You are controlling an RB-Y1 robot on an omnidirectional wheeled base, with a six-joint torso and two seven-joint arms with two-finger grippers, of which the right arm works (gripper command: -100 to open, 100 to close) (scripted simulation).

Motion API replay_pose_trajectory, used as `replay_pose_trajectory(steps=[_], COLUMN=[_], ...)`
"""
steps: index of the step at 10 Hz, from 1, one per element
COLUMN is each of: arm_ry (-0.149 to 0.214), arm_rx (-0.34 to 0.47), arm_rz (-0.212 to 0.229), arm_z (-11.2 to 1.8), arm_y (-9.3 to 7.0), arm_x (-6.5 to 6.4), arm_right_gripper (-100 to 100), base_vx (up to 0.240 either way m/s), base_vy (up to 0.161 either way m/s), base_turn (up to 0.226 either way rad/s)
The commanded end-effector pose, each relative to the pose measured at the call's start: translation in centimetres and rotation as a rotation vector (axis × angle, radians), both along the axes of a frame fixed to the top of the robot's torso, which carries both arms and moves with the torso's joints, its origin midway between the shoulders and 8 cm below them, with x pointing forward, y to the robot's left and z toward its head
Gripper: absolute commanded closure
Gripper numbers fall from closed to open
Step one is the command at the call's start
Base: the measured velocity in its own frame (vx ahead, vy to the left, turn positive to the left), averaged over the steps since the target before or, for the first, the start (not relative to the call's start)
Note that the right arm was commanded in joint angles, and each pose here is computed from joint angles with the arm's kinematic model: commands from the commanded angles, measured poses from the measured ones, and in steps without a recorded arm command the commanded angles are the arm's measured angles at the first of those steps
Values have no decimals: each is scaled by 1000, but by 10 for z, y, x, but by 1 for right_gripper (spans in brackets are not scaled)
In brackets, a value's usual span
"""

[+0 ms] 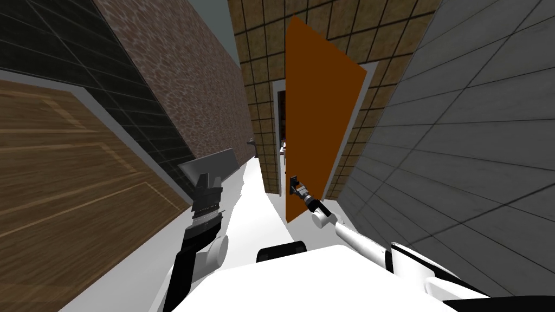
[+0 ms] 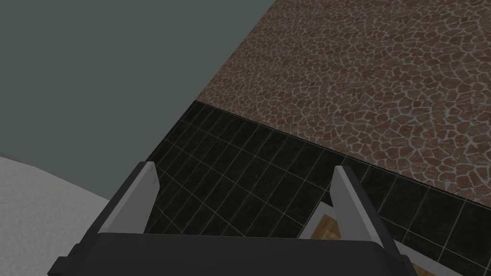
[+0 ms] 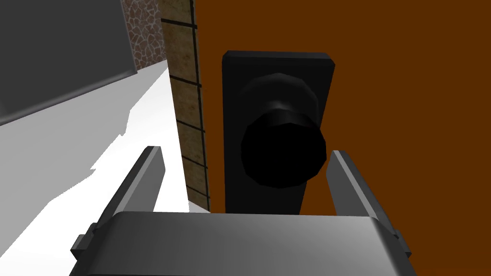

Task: Pull the door open

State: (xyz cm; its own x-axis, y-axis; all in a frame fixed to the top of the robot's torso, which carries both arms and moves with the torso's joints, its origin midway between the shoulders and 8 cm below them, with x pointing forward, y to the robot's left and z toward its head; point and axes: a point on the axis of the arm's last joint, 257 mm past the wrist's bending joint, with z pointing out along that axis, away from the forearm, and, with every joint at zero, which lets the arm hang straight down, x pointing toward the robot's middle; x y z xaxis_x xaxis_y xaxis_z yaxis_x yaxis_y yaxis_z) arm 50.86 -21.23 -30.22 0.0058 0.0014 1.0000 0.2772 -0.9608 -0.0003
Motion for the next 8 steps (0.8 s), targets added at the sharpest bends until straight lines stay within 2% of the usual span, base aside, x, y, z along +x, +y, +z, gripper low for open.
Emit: replay_pose_trajectory(steps=[1, 2, 3, 4, 8], arm_ry=[-7, -10, -10, -10, -10], arm_rx=[2, 3, 4, 4, 4], arm_rz=[-26, -41, -32, -32, -32], arm_z=[3, 5, 6, 6, 6], arm_y=[-20, -31, -22, -22, -22], arm_x=[5, 9, 9, 9, 9], arm_right_gripper=[-100, -100, -100, 100, 100], base_vx=[7, -16, -8, 4, 1], base_vy=[-48, -71, -41, 5, 10], base_turn=[245, 297, 64, -59, -2])
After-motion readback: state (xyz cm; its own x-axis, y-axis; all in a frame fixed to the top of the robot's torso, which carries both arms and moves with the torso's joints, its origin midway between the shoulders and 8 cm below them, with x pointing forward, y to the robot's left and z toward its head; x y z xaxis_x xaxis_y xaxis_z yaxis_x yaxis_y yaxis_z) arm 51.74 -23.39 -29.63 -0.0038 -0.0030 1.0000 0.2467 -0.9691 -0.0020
